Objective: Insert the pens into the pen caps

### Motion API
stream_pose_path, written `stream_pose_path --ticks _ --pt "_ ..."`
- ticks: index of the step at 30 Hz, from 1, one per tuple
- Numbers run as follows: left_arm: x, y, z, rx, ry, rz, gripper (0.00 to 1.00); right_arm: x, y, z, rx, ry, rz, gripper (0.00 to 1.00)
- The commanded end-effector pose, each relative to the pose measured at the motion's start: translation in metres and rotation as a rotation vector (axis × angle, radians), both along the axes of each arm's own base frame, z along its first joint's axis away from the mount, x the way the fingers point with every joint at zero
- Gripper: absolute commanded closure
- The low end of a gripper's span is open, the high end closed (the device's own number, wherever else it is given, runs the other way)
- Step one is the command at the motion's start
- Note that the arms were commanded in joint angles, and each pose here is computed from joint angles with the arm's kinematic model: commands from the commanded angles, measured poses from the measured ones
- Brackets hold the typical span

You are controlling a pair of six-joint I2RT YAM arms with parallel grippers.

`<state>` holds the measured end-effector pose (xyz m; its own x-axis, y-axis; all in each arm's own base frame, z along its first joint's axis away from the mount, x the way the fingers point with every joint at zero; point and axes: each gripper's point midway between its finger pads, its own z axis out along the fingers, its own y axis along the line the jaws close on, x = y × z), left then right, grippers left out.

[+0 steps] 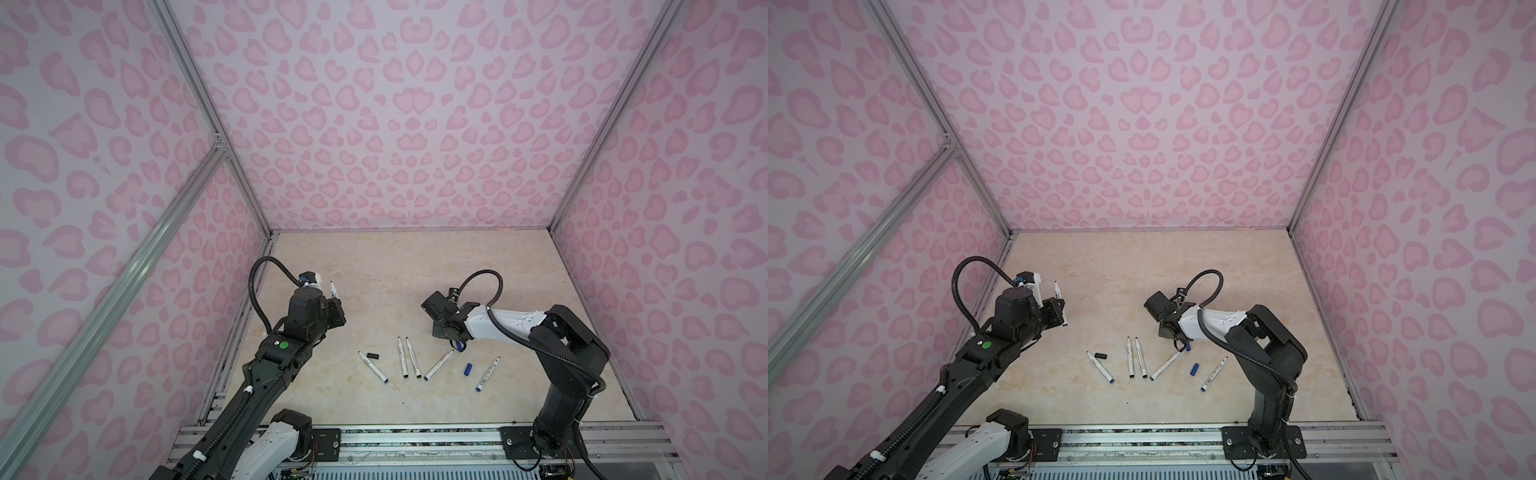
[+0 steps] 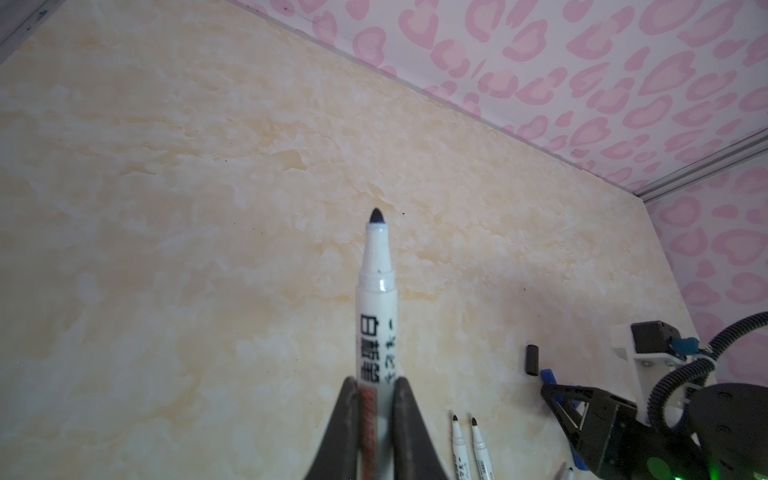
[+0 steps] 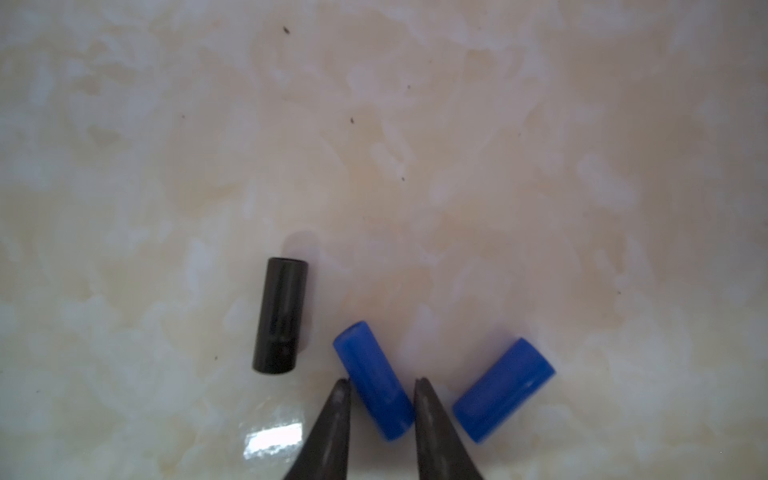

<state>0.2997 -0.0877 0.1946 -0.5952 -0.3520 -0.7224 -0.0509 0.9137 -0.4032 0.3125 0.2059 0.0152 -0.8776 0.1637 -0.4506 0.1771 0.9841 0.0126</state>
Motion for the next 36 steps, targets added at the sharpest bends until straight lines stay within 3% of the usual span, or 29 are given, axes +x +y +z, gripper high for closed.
stream_pose_path --ticks 1,13,18,28,36 --pt "0.002 -0.001 0.006 -0.008 -0.018 -0.004 0.96 -0.012 0.003 -0.015 -0.007 0.087 0.055 0.71" --pt "0.002 -0.002 0.006 -0.011 -0.018 -0.006 0.96 -0.006 -0.004 -0.012 -0.034 0.082 0.055 0.64" --pt "0.001 -0.001 0.008 -0.01 -0.023 -0.005 0.96 -0.005 -0.004 -0.012 -0.023 0.089 0.058 0.78" --pt "0.002 -0.005 0.005 -0.019 -0.016 -0.02 0.96 -0.007 -0.005 -0.014 0.004 0.083 0.044 0.87" --pt "0.003 -0.025 0.006 -0.073 -0.03 -0.116 0.96 0.001 -0.011 0.01 0.049 0.006 0.018 0.92"
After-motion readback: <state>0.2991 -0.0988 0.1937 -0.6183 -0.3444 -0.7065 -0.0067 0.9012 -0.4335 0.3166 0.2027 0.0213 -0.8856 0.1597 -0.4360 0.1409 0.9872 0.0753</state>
